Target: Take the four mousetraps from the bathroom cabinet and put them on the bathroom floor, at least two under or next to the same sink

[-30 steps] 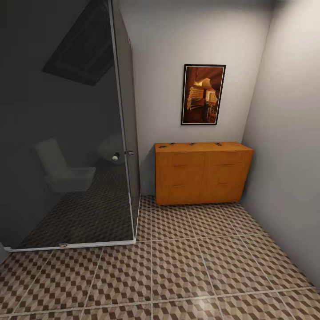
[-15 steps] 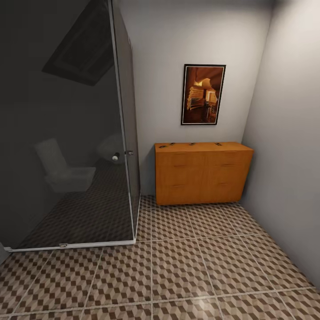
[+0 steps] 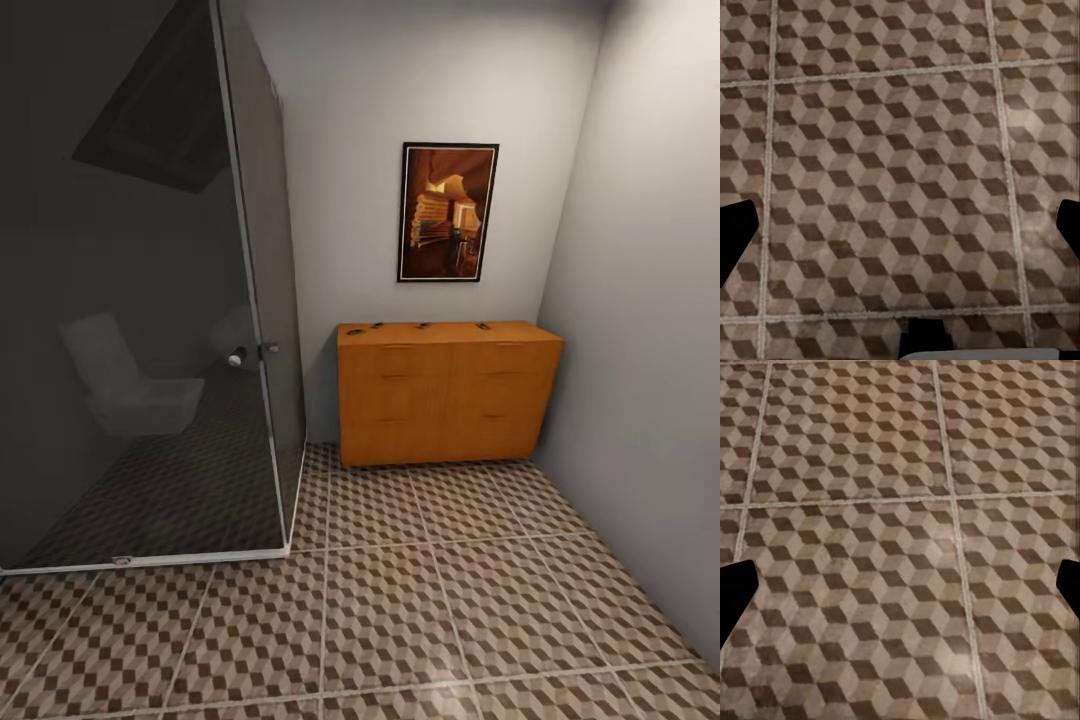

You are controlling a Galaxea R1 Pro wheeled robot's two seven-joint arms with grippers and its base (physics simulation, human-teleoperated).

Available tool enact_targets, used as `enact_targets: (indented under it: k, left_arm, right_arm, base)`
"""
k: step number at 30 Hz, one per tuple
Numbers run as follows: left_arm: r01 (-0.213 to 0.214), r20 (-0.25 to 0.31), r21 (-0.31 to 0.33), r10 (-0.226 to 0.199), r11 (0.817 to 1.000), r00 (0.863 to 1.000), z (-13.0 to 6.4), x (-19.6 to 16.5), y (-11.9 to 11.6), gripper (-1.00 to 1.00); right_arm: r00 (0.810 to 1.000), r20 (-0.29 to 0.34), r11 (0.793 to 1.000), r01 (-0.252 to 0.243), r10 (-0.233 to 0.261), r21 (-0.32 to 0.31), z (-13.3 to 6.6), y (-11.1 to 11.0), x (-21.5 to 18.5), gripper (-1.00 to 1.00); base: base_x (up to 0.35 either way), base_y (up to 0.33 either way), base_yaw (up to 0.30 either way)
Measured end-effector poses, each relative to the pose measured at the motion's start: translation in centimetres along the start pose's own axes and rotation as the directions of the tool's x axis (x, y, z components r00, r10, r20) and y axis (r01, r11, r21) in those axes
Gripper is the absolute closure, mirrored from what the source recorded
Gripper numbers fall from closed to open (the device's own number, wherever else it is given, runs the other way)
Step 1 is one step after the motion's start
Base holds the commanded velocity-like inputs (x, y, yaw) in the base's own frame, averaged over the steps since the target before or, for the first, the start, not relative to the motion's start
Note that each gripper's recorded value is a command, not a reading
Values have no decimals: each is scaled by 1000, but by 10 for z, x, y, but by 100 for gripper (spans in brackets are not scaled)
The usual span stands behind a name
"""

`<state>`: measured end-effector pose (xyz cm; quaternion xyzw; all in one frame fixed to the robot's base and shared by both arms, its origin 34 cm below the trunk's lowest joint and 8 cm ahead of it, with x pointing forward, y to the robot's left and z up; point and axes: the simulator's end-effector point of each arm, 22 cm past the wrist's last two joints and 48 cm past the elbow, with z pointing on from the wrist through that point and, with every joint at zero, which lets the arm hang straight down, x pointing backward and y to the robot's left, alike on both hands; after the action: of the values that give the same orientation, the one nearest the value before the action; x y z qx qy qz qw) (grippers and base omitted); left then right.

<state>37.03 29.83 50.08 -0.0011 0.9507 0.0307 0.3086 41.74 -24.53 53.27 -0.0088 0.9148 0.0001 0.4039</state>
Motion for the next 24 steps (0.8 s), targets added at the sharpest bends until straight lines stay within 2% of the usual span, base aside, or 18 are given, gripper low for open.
enact_targets:
  k: [24]
  left_arm:
    - [0,1,0,0,1000,1000,0,0,0,-100]
  right_arm:
    - [1000,0,1000,-1,1,0,0,0,0,-100]
  base:
    - [225,-227,0]
